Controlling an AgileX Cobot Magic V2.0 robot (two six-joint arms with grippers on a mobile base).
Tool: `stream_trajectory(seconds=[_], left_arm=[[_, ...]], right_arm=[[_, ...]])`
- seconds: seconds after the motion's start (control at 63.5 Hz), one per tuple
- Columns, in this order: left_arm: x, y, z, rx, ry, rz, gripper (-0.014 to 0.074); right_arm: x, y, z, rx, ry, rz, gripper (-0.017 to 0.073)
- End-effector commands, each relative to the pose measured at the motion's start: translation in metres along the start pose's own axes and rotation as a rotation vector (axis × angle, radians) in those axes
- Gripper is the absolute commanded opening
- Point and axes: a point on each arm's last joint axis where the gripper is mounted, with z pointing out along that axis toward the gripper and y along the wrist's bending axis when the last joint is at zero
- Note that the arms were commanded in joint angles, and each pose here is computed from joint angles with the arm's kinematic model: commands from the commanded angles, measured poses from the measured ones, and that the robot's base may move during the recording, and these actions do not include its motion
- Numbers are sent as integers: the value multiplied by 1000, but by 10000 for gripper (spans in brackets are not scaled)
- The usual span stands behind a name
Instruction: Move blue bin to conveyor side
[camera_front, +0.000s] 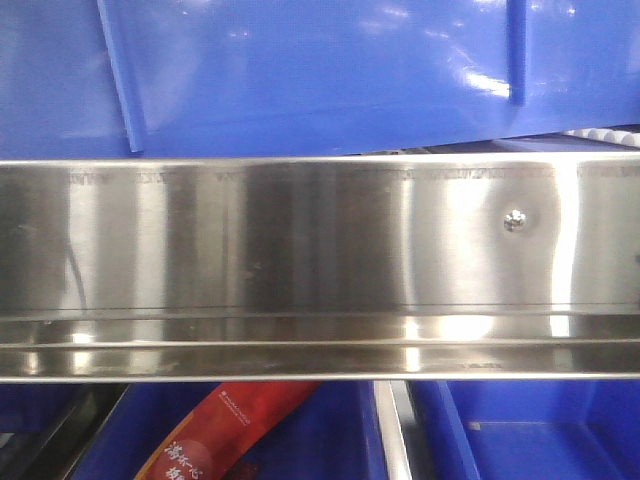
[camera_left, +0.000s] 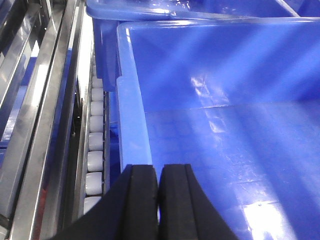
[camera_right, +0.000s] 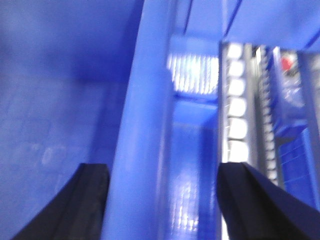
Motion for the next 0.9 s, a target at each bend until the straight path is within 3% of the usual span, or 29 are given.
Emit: stream_trajectory(seconds=[0.0, 0.331, 0.583, 0.709, 0.882], left_arm=[[-4, -1, -3, 5, -24, -3, -8], [-3, -1, -3, 5, -22, -3, -8], [-3, -1, -3, 5, -22, -3, -8], [-3, -1, -3, 5, -20, -3, -8], [3, 0, 2, 2, 13, -5, -8]], right_arm=[[-2, 1, -1, 2, -15, -12, 338], [-2, 6, 6, -21, -2, 14, 339], [-2, 14, 6, 72, 0, -58, 339], [-3, 28, 6, 59, -2, -86, 339], [-3, 22, 6, 71, -2, -55, 339]])
